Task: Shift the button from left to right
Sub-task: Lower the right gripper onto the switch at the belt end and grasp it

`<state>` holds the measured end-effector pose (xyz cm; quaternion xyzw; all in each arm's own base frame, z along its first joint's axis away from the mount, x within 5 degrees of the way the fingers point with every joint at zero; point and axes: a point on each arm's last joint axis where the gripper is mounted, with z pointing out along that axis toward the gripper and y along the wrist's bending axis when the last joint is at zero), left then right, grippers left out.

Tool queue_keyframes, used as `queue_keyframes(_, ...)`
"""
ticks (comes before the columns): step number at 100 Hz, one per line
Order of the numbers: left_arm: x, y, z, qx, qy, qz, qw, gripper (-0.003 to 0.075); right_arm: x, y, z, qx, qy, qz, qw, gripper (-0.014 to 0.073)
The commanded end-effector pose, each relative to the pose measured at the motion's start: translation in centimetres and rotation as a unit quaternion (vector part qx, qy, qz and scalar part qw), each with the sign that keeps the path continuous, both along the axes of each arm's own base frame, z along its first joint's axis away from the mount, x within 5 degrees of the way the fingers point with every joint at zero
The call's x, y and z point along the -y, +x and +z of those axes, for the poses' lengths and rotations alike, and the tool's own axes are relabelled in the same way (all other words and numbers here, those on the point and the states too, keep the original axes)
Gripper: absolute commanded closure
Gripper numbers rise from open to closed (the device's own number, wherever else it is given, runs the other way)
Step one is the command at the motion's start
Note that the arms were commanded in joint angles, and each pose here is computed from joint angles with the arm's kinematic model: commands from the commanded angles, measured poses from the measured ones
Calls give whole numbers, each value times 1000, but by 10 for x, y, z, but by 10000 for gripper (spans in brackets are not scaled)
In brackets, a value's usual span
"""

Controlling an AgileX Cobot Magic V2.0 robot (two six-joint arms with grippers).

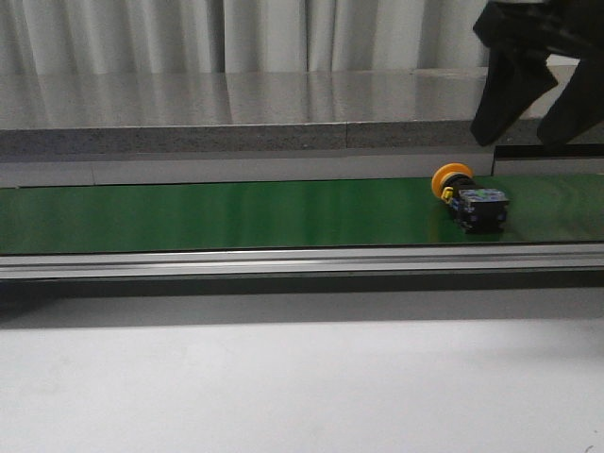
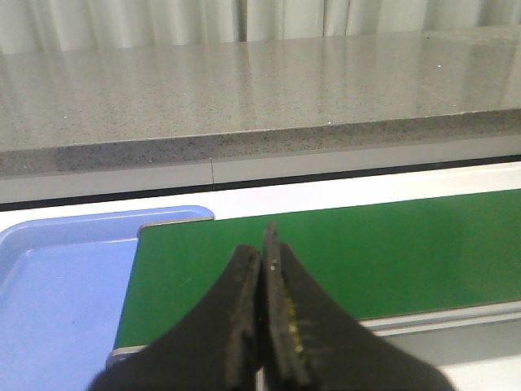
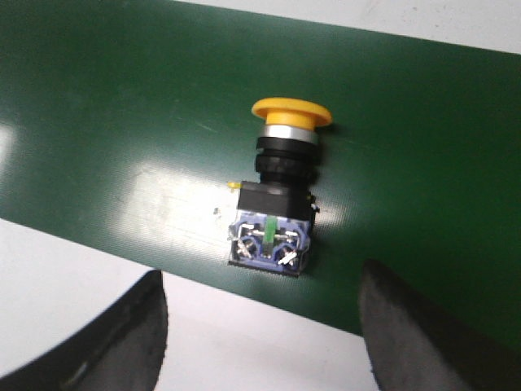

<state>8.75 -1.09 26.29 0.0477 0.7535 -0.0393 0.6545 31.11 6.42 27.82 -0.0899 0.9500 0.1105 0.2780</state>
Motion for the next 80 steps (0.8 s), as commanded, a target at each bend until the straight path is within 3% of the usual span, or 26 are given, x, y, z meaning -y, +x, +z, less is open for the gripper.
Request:
queue_keyframes(1,-1,2,16,48,-13,4,999,741,1,10,16,41,-13,7,999,91)
queue_keyframes(29,-1,2,16,48,-13,4,999,741,6,28,-8,24,-79,26,996,91)
queue_keyframes(49,-1,2,16,48,-13,4,999,741,7,35,-26,-4,-89,28,996,101)
queue_keyframes(71,-1,2,16,48,-13,4,999,741,7,34,-27,-9,-94,31,995,358)
queue_keyframes(80,-1,2,16,48,-13,4,999,741,8,34,-31,-24,-101,34,994,417)
